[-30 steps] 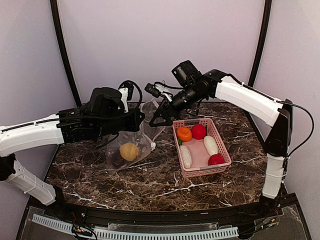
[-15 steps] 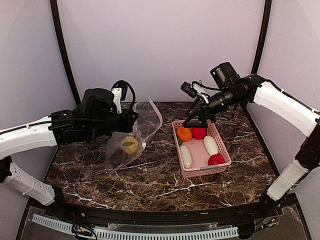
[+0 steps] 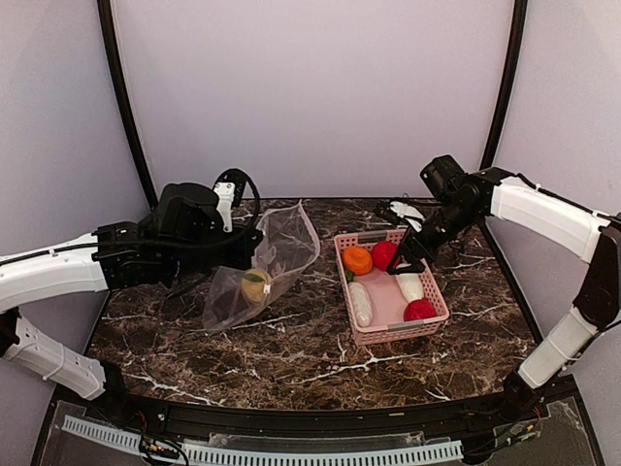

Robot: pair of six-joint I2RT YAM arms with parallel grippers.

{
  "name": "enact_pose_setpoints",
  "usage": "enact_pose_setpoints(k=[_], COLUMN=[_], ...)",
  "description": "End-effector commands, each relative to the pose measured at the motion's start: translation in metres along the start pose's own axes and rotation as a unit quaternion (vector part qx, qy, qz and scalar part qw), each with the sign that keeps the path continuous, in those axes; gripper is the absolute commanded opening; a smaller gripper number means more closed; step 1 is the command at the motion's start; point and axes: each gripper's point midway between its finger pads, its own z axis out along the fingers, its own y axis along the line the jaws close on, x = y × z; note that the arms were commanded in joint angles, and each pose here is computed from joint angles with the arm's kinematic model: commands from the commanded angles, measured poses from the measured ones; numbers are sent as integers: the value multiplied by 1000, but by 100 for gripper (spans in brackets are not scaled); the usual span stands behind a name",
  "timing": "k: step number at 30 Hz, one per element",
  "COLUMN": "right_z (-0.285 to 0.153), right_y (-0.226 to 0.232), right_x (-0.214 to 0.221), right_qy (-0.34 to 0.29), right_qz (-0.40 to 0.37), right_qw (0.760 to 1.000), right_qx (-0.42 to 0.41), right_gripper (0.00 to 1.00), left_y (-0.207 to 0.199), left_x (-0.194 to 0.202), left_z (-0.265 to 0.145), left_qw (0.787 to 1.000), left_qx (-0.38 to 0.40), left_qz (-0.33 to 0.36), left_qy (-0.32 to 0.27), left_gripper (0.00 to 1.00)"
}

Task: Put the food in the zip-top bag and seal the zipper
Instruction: Pick up the fake fruit from the bin.

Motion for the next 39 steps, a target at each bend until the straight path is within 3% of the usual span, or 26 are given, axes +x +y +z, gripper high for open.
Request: enact_pose_setpoints(k=[1,23,39], right_z=[1,62,86], right_y=[-20,-130,-155], right_x=[21,-10,-1], right_qy=[47,62,63], right_qz=[5,67,116], right_qw=[997,982,981], right_qx=[56,168,140], right_gripper=[75,80,83], left_y=[4,-7,-8], left_x=[6,-3,-1], left_z=[-8,-7,-3], left_qw=[1000,999,999], left_qx=[3,15,10], left_qz=[13,34,42], left_qy=[6,19,28], left_gripper=[1,1,1])
